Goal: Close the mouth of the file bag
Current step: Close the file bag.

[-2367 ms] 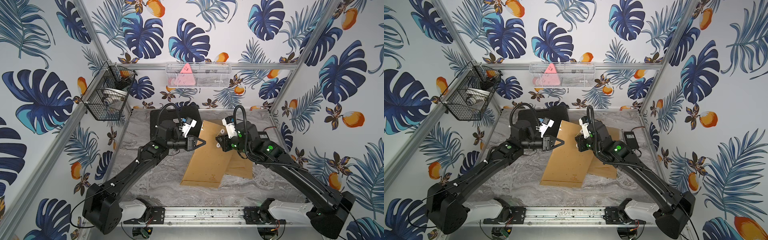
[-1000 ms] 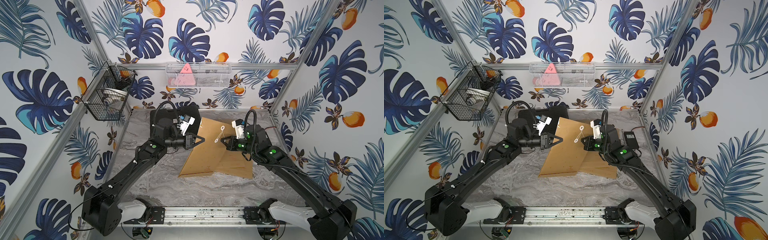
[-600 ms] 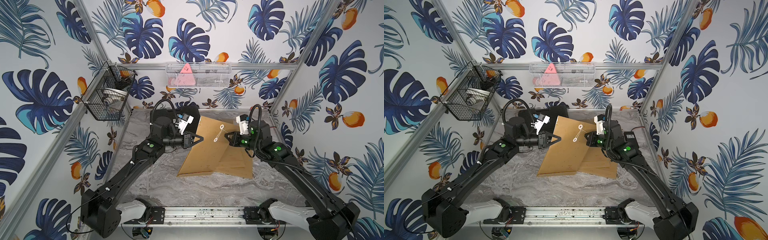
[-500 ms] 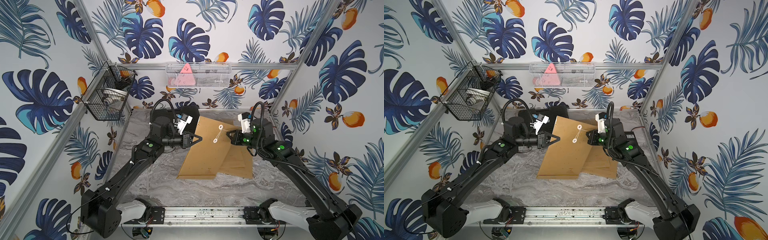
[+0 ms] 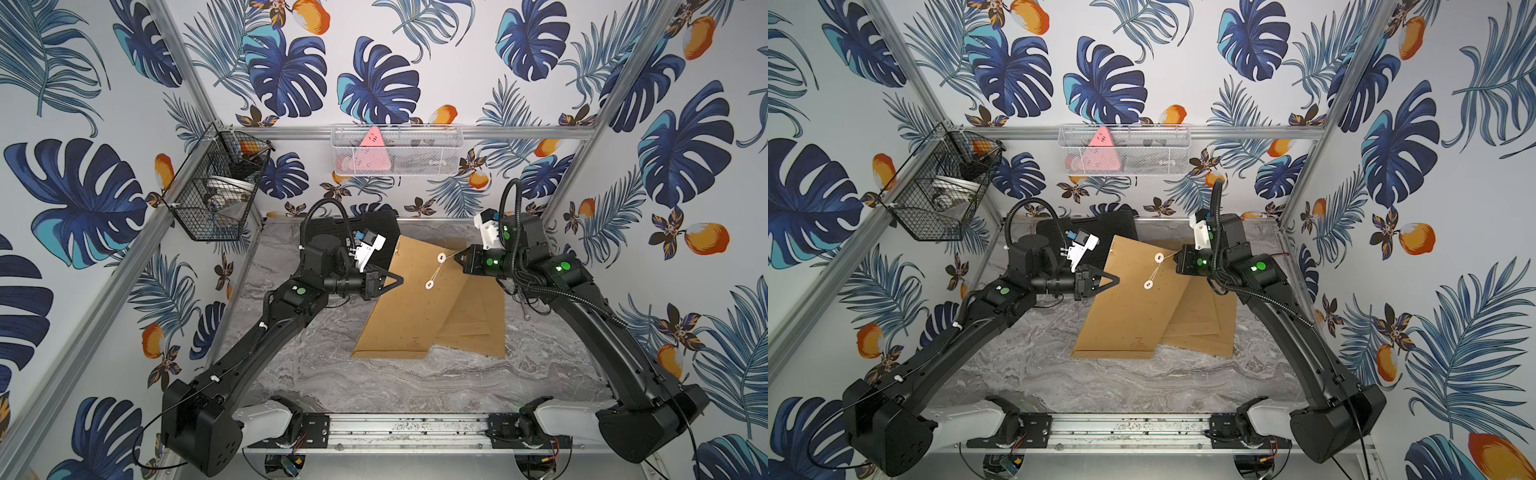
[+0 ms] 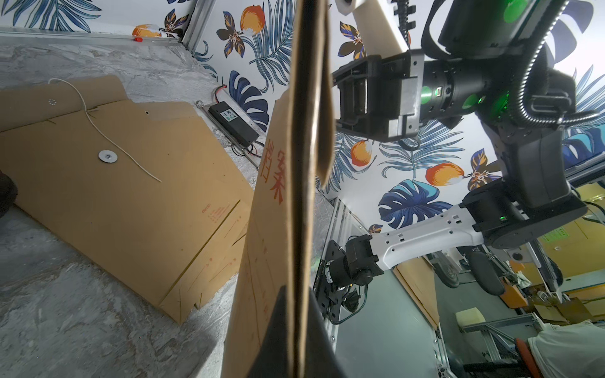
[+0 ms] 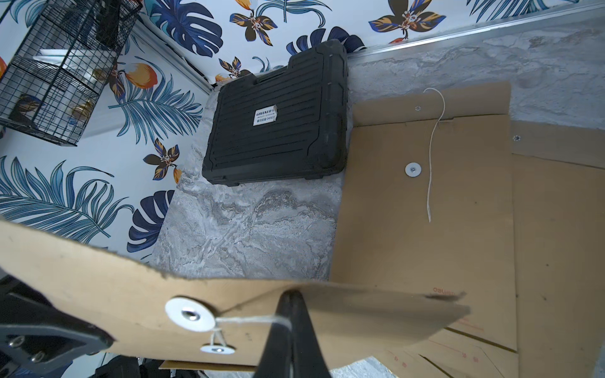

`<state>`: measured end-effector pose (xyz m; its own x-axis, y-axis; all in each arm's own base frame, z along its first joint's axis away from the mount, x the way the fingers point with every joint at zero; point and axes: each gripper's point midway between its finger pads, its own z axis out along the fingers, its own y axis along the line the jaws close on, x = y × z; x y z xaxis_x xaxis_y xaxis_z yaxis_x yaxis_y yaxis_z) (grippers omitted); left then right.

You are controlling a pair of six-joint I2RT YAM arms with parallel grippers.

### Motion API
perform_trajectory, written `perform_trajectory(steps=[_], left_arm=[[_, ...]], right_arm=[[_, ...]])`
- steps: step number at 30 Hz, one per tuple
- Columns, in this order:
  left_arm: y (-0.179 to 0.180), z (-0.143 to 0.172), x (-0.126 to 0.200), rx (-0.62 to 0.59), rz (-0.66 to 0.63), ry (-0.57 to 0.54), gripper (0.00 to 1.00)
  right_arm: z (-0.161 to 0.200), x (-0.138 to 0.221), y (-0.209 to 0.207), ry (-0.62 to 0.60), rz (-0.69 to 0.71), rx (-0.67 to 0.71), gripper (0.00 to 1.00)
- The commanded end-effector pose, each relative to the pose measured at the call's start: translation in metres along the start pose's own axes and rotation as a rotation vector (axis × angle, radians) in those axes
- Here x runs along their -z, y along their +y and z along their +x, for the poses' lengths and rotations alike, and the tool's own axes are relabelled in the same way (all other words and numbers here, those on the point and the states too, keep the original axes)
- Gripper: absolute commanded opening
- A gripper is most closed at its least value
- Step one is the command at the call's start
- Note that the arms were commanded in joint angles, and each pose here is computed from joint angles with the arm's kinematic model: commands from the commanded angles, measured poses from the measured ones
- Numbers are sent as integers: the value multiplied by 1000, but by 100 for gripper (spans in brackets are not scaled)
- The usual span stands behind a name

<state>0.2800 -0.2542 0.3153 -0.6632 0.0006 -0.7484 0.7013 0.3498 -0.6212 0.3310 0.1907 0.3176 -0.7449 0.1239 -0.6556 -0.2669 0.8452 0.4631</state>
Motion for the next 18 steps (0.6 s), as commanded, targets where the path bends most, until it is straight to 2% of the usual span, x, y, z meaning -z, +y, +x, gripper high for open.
perform_trajectory(steps=[1,12,18], left_arm=[[0,3,-2,-33,-2,14,0],[5,13,-12,-55,-31,50,0],[4,15,-16,-63,-33,59,0]], right_arm=[[6,-1,0,59,9,-6,0],[5,-3,29,139,-73,-43,0],[18,-9,59,191,-164,-46,0]])
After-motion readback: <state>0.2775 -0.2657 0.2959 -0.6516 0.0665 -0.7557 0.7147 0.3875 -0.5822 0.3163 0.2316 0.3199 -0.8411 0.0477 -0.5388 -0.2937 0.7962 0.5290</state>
